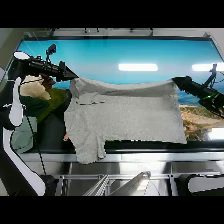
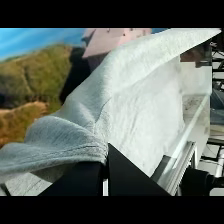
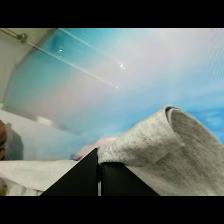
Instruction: Fold the shirts.
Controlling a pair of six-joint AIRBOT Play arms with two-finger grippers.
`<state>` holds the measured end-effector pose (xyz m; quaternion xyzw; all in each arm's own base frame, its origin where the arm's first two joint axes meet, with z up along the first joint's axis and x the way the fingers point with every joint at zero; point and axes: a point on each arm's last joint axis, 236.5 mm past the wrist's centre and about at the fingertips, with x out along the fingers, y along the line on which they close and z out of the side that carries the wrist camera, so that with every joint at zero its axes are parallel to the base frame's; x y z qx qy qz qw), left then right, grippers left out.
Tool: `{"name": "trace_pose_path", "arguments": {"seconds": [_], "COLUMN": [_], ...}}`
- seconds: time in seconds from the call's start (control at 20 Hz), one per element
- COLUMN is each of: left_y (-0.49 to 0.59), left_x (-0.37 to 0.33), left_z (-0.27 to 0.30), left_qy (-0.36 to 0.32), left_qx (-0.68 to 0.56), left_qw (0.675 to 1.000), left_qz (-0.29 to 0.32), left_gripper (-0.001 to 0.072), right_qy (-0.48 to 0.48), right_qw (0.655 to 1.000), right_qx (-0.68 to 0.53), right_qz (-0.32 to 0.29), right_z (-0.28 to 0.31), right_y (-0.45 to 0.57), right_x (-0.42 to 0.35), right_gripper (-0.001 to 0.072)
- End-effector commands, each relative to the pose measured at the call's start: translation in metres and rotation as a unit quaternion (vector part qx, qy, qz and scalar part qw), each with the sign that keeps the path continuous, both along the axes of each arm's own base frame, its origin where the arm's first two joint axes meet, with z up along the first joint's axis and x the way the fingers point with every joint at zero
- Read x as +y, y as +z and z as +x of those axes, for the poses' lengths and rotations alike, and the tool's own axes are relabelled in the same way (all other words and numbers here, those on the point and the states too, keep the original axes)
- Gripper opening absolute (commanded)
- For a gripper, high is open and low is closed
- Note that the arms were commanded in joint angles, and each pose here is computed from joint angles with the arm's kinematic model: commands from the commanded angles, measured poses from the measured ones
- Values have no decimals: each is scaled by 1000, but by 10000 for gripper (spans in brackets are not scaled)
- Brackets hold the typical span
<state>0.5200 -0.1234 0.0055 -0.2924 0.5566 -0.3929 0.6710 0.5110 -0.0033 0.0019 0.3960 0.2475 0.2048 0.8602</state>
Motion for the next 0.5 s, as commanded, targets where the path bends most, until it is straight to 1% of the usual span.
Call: {"name": "trace_pose_path", "arguments": {"seconds": [0.0,0.15,0.3,0.35,0.45], "left_y": [-1,10,10,2,-26], "left_x": [4,15,11,11,14], "left_z": [-9,-36,-65,-75,-96], "left_qy": [1,-10,-19,-18,-18], "left_qx": [28,45,74,93,134], "left_qw": [999,998,996,995,991], "left_qz": [-33,-35,-43,-40,-13], "left_gripper": [16,17,17,17,16], "right_qy": [38,95,136,146,164], "right_qw": [999,992,979,973,962], "right_qx": [22,80,150,176,210], "right_qz": [13,8,-27,-37,-56], "right_z": [-8,-45,-81,-91,-107], "right_y": [-10,-25,-47,-57,-73], "right_x": [4,1,-5,-5,-1], "right_gripper": [16,16,16,16,16]}}
